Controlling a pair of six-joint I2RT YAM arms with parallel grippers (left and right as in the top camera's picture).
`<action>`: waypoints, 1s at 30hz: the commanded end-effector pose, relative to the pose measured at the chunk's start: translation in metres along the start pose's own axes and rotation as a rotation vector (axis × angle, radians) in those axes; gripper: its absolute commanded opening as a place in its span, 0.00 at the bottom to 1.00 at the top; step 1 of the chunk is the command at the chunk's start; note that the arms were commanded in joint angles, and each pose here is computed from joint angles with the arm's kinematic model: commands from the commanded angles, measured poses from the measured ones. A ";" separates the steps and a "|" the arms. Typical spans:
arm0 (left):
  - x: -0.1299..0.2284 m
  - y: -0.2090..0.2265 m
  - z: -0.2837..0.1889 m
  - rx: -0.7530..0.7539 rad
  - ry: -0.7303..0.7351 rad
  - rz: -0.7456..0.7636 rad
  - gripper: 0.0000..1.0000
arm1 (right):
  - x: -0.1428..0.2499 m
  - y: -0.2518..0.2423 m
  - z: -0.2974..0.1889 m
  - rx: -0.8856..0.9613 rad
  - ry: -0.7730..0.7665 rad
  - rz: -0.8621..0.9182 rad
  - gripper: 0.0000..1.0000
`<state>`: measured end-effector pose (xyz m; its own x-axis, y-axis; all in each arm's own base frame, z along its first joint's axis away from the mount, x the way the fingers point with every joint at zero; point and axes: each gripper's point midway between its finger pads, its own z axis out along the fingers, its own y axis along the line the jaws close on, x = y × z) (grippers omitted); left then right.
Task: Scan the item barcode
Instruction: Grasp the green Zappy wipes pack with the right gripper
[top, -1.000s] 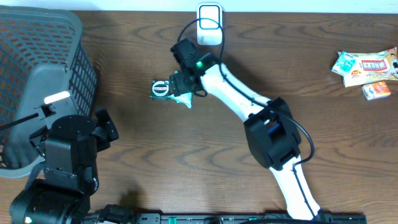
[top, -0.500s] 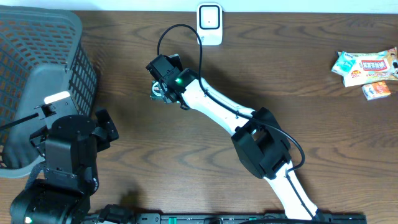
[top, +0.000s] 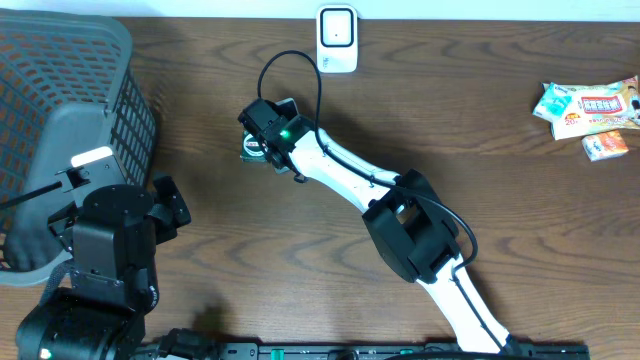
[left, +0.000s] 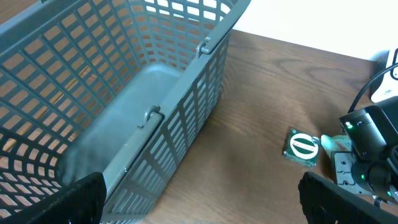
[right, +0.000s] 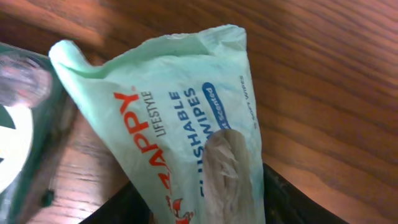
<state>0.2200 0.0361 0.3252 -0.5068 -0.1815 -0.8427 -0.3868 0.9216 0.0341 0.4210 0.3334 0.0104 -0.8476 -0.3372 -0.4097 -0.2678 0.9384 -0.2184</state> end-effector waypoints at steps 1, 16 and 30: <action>-0.003 0.002 -0.002 -0.008 -0.009 -0.007 0.98 | -0.001 -0.014 -0.001 0.089 -0.013 -0.010 0.50; -0.003 0.002 -0.002 -0.008 -0.009 -0.007 0.98 | -0.014 -0.023 -0.027 0.231 -0.078 -0.107 0.60; -0.003 0.002 -0.002 -0.008 -0.009 -0.007 0.98 | -0.002 -0.008 -0.015 0.181 -0.069 -0.111 0.62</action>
<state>0.2200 0.0361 0.3252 -0.5067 -0.1819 -0.8427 -0.3869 0.9215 0.0338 0.4221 0.3262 0.0322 -0.7814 -0.4380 -0.4444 -0.2522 0.8731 -0.4172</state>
